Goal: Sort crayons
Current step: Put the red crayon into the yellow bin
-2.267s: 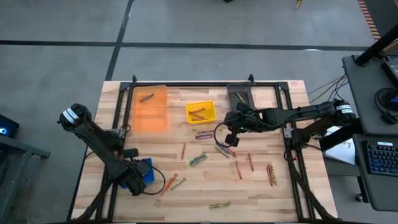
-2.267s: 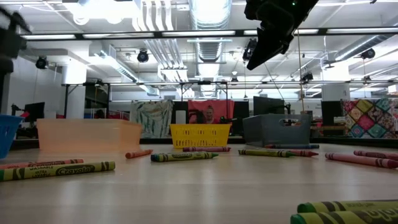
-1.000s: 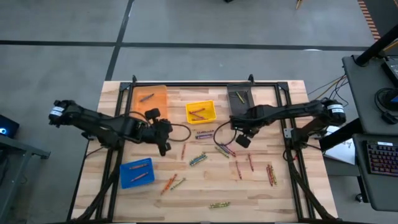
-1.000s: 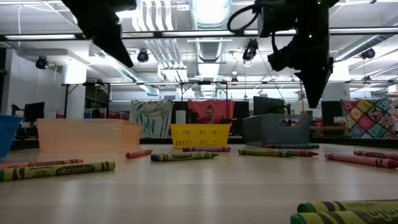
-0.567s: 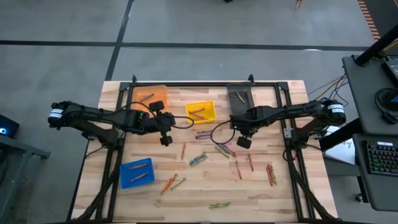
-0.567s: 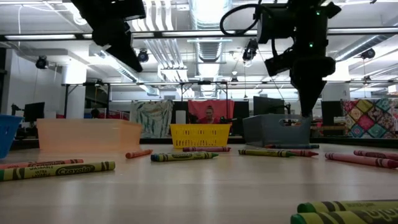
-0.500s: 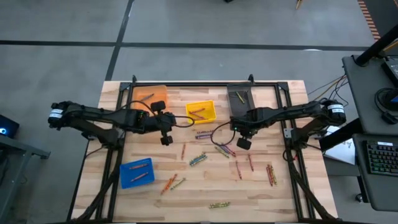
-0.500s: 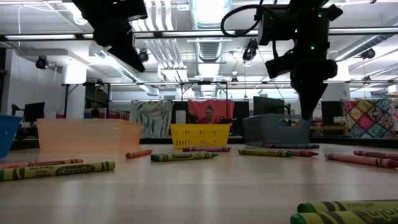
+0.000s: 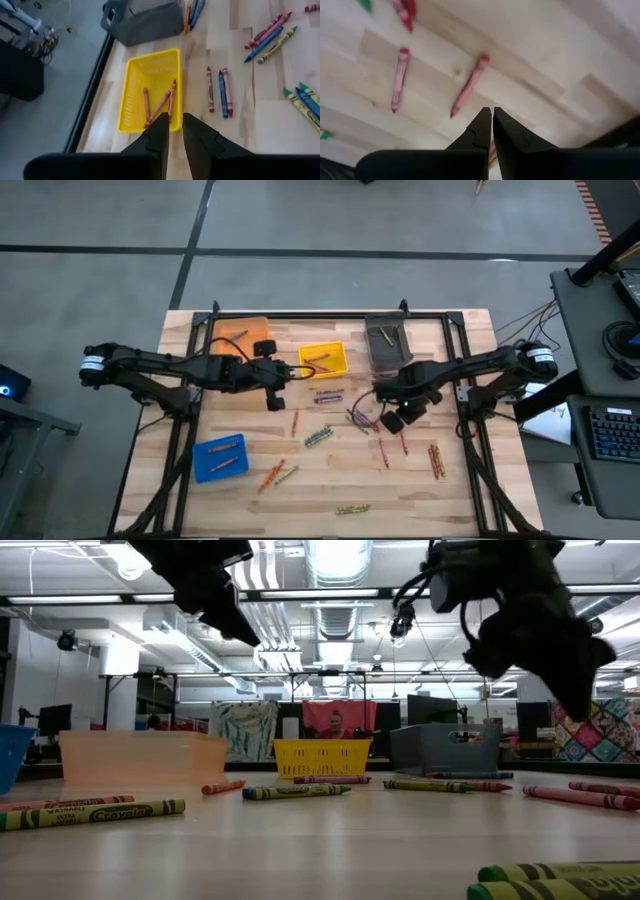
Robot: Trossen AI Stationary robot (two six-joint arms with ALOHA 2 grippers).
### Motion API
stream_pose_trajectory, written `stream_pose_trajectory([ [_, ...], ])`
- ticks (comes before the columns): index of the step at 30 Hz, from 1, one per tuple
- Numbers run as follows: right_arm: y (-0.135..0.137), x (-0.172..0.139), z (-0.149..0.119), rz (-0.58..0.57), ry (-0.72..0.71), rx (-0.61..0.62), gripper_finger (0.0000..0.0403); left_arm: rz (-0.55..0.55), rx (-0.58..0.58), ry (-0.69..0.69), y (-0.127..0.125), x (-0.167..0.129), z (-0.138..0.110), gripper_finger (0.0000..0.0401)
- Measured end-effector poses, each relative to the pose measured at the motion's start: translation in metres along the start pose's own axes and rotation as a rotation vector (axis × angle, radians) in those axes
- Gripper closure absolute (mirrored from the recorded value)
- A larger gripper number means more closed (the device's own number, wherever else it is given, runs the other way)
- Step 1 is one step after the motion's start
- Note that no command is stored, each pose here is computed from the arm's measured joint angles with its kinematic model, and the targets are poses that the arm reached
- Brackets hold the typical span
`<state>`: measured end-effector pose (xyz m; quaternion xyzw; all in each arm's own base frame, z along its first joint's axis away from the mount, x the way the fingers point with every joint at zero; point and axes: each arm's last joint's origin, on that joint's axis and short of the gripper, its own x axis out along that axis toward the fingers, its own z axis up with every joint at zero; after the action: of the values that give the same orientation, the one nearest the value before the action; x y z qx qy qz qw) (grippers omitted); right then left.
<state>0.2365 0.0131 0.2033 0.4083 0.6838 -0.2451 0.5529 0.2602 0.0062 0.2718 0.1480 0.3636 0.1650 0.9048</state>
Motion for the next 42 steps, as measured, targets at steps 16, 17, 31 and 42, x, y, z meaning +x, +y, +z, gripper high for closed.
stream_pose_trajectory([
  [16, 0.016, 0.011, -0.031, -0.075, -0.048, 0.098, 0.0386, 0.073, 0.012, 0.012, 0.024, 0.009, -0.002, 0.0364],
  [17, 0.016, 0.011, -0.032, -0.077, -0.058, 0.108, 0.0381, 0.077, 0.010, 0.014, 0.025, 0.009, -0.002, 0.0364],
  [31, 0.024, 0.029, -0.026, -0.051, -0.160, 0.166, 0.0278, 0.098, 0.034, 0.011, 0.031, 0.011, -0.002, 0.0364],
  [42, 0.028, 0.063, -0.011, -0.184, -0.161, 0.166, 0.0282, 0.104, 0.026, -0.019, 0.032, 0.011, 0.001, 0.0364],
])
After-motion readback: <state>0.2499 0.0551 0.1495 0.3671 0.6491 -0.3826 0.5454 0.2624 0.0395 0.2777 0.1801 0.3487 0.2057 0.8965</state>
